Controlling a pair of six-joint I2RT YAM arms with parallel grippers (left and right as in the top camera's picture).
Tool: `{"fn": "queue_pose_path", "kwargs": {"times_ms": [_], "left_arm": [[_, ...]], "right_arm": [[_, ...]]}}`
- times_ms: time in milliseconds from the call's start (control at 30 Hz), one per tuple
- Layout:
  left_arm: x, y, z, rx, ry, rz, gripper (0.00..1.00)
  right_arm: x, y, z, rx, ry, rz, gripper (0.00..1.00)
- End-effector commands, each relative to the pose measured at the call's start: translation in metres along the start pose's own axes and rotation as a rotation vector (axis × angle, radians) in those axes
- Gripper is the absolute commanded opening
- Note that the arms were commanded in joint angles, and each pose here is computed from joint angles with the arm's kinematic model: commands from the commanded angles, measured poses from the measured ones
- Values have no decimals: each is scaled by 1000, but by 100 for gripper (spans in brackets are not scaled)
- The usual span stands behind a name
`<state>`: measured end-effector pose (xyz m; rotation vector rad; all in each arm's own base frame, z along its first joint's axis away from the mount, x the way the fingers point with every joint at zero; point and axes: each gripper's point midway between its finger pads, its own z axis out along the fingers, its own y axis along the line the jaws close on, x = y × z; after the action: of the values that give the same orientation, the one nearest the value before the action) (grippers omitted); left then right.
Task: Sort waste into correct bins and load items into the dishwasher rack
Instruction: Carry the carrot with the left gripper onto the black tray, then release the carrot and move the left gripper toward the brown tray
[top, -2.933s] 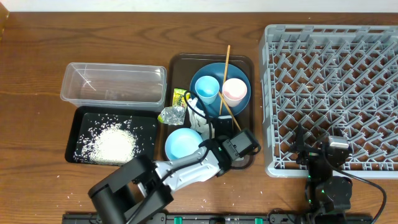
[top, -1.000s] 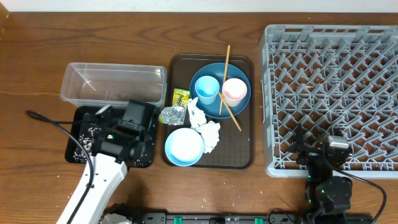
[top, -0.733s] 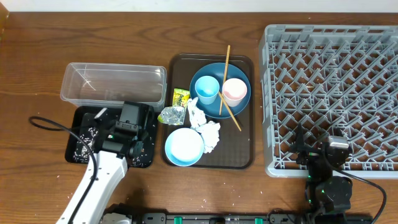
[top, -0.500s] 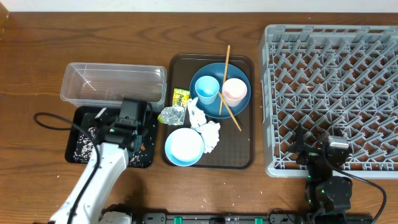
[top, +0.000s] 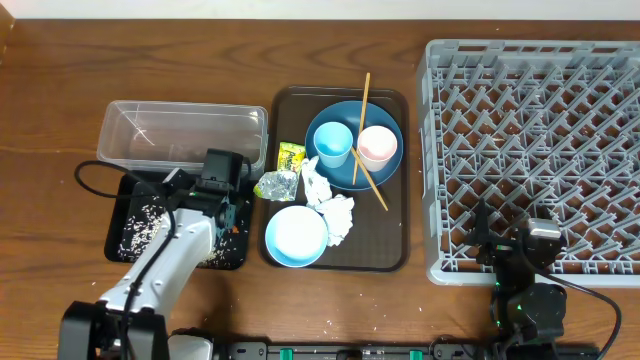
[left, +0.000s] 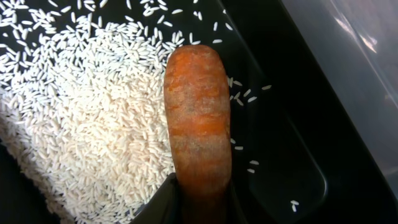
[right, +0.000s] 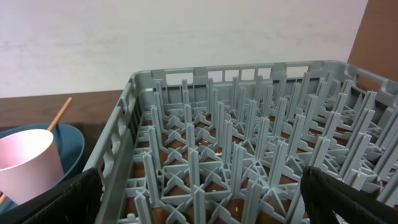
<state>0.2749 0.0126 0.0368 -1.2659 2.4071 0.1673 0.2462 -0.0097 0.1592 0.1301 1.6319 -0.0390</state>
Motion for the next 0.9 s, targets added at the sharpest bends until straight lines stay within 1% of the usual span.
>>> {"fn": "queue_pose_path", "kwargs": {"times_ms": [0, 67, 167, 367, 500, 600, 800, 867], "left_arm": [[0, 4, 7, -30, -3, -5, 17], [1, 5, 9, -38, -1, -1, 17], [0, 3, 8, -29, -5, 24, 35], [-18, -15, -14, 50, -55, 159, 42], [-30, -22, -43, 121, -85, 217, 43], [-19, -33, -68, 254, -29, 300, 43], [31, -57, -124, 612, 160, 512, 43], [45, -59, -134, 671, 195, 582, 43]], "right_arm": [[2, 3, 0, -13, 6, 3, 99], [2, 3, 0, -13, 6, 3, 99], [2, 3, 0, -13, 6, 3, 99], [2, 3, 0, -13, 6, 3, 99], [2, 3, 0, -13, 6, 3, 99], [2, 3, 0, -13, 6, 3, 99], [2, 3, 0, -13, 6, 3, 99], [2, 3, 0, -13, 6, 3, 99]]}}
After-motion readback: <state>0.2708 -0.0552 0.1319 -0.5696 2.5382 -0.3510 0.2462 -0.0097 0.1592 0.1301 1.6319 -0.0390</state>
